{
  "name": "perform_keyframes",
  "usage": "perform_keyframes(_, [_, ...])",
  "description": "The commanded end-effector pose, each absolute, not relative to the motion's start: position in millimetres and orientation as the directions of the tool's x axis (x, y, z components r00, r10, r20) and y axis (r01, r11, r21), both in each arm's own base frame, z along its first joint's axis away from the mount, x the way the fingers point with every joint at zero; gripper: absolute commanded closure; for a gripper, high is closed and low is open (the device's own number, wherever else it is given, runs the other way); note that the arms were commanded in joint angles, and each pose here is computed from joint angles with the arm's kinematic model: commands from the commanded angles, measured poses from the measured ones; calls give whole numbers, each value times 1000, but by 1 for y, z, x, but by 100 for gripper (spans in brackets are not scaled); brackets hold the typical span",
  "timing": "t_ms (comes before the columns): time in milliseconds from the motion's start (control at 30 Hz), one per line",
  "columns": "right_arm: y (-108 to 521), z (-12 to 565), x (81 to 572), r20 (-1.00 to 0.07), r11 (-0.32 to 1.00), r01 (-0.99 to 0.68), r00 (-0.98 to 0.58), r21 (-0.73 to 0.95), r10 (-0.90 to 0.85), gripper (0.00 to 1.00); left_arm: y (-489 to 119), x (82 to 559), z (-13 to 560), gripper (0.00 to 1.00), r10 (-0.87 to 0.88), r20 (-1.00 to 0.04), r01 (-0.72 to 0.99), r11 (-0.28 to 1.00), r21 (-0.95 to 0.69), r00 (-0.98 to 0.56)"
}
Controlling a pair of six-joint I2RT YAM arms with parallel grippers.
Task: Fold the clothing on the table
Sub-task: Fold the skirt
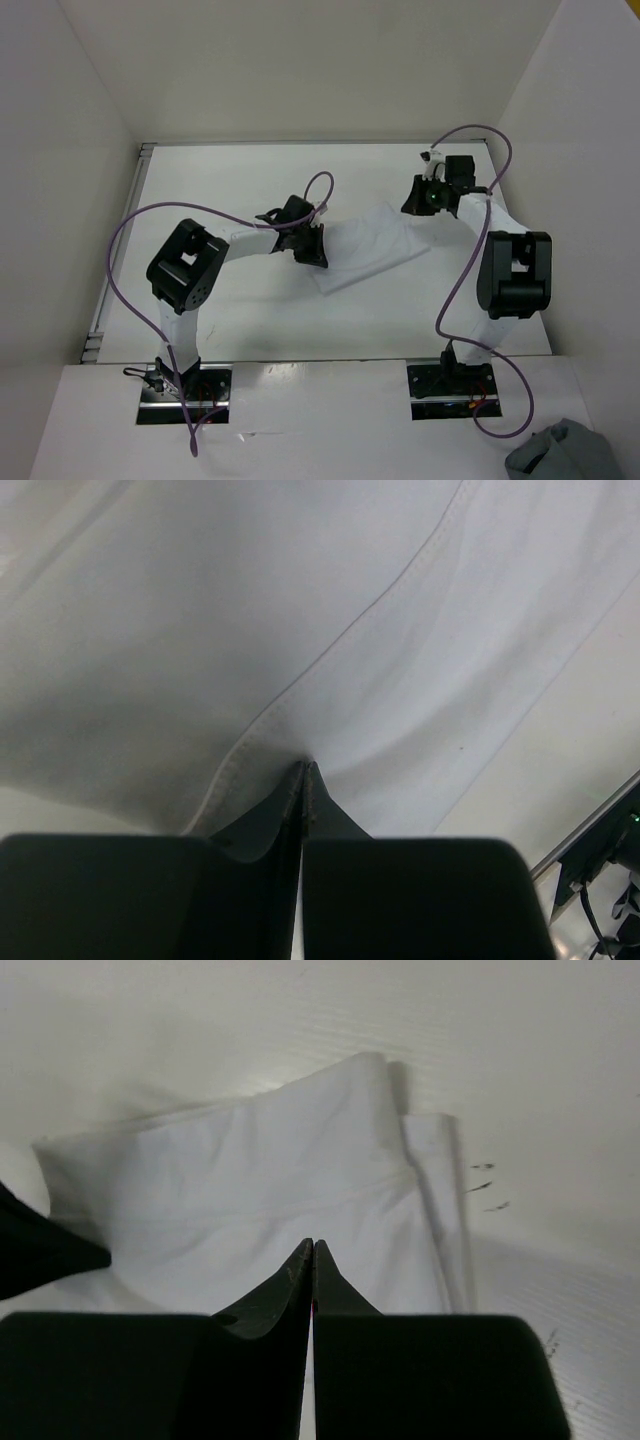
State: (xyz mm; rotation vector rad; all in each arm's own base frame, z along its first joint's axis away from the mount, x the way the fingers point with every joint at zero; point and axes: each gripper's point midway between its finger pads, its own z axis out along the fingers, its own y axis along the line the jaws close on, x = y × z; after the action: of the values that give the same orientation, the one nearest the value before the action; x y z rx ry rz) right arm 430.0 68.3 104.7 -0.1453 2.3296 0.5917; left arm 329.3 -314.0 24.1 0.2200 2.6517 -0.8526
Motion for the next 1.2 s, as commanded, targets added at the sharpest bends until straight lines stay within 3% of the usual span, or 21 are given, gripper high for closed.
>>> perform_keyframes(0, [88, 93, 394, -625, 854, -362, -778, 374, -56, 96, -317, 339, 46, 99, 24, -405, 256, 808, -531, -914])
perform_keyframes(200, [84, 66, 372, -540, 885, -358, -828, 297, -154, 96, -319, 343, 44, 99, 24, -404, 256, 808, -530, -914])
perform_keyframes(467, [52, 48, 373, -507, 953, -278, -843, 122, -181, 96, -322, 346, 46, 99, 24, -406, 257, 807, -531, -913])
perform_keyframes(733, [86, 61, 358, -537, 879, -403, -815, 256, -217, 96, -319, 348, 46, 99, 18, -403, 252, 805, -537, -915])
perform_keyframes(833, [102, 46, 338, -473, 846, -450, -834, 286, -284, 96, -321, 349, 48, 99, 19, -406, 259, 798, -545, -913])
perform_keyframes(933, [117, 41, 330, -456, 822, -498, -821, 275, -344, 96, -321, 349, 48, 99, 19, -406, 259, 798, -545, -913])
perform_keyframes(1067, [126, 52, 336, -510, 834, -522, -774, 179, -375, 96, -319, 352, 52, 99, 8, -414, 256, 797, -547, -910])
perform_keyframes(1167, [120, 37, 332, -463, 857, -489, -804, 159, -373, 96, -318, 350, 51, 99, 10, -407, 252, 800, -545, -914])
